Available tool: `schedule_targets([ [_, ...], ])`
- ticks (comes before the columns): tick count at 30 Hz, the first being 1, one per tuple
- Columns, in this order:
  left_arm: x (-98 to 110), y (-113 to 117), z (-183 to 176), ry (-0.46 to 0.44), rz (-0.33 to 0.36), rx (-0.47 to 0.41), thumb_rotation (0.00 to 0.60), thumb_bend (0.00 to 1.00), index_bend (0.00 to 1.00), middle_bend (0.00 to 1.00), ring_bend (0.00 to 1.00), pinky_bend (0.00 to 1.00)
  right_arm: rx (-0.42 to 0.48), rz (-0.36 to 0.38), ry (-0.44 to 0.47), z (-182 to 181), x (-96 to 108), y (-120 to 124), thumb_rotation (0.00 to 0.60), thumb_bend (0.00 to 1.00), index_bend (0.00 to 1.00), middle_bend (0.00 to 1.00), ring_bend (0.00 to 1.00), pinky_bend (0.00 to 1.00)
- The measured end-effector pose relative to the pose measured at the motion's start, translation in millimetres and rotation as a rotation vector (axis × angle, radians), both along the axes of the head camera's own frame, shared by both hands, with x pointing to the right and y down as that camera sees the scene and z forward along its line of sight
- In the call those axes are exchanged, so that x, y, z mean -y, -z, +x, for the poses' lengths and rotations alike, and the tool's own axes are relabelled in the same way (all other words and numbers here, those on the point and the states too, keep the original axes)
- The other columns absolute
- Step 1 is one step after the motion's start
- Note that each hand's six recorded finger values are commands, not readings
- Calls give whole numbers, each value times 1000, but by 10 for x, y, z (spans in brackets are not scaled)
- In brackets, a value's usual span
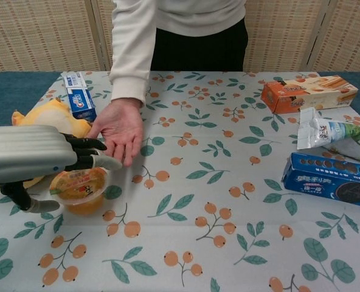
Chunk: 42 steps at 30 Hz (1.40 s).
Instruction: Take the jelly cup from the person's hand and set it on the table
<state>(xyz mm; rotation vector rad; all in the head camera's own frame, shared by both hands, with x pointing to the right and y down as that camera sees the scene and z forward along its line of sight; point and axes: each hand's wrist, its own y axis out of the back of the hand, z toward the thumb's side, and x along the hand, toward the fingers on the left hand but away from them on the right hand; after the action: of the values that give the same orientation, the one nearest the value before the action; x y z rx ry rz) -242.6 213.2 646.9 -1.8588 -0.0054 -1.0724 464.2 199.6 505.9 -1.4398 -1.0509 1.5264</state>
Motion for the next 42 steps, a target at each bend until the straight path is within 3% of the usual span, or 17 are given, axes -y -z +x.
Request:
schedule_targets([
  [11, 366, 409, -334, 180, 109, -10, 600, 321, 0, 0, 0, 197, 5, -2, 5, -15, 14, -20, 600, 353, 86, 221, 192, 411],
  [21, 641, 561, -1163, 516, 180, 54, 600, 321, 0, 0, 0, 192, 9, -13, 10, -24, 14, -54, 600, 355, 86, 221, 192, 411],
  [26, 566, 611, -1563, 651, 210, 95, 600, 321, 0, 0, 0, 190, 29, -30, 18, -56, 3, -92, 600, 358, 86, 221, 192, 411],
  [33, 311, 740, -1966, 803, 269, 118, 600, 321, 0, 0, 0, 161, 83, -60, 10, -92, -45, -133, 600, 360, 86, 221, 192, 411],
  [42, -46, 845, -2085, 878, 332, 68, 600, 321, 1, 0, 0, 149, 135, -99, -14, -94, -151, -192, 600, 360, 86, 221, 192, 411],
])
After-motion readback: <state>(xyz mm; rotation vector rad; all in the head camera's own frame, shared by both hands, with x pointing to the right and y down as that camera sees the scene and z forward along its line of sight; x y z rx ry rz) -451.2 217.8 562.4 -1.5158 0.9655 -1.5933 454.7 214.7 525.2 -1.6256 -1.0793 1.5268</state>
